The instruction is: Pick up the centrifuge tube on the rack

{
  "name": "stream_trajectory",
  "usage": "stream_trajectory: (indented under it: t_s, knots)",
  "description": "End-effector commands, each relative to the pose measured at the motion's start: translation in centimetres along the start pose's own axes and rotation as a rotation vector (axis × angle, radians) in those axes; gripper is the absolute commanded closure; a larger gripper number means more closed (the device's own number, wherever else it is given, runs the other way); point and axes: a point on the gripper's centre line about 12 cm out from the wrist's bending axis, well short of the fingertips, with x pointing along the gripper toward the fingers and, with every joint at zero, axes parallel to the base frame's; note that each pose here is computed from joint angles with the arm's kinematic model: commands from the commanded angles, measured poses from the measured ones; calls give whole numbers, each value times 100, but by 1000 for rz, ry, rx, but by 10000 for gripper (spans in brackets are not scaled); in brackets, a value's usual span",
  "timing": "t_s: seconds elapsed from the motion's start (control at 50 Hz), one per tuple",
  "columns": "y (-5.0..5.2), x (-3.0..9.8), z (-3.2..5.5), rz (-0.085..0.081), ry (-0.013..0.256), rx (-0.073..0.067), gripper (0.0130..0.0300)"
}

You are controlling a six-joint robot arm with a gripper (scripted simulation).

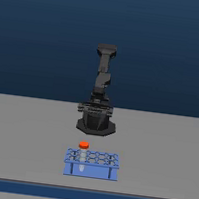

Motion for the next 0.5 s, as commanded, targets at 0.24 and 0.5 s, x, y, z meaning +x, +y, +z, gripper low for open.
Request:
stream_trajectory:
  t_s: [0.24,0.5]
  knots:
    - [-5,15,14,-1,-1,1,130]
    - [-12,46,41,0,-2,1,130]
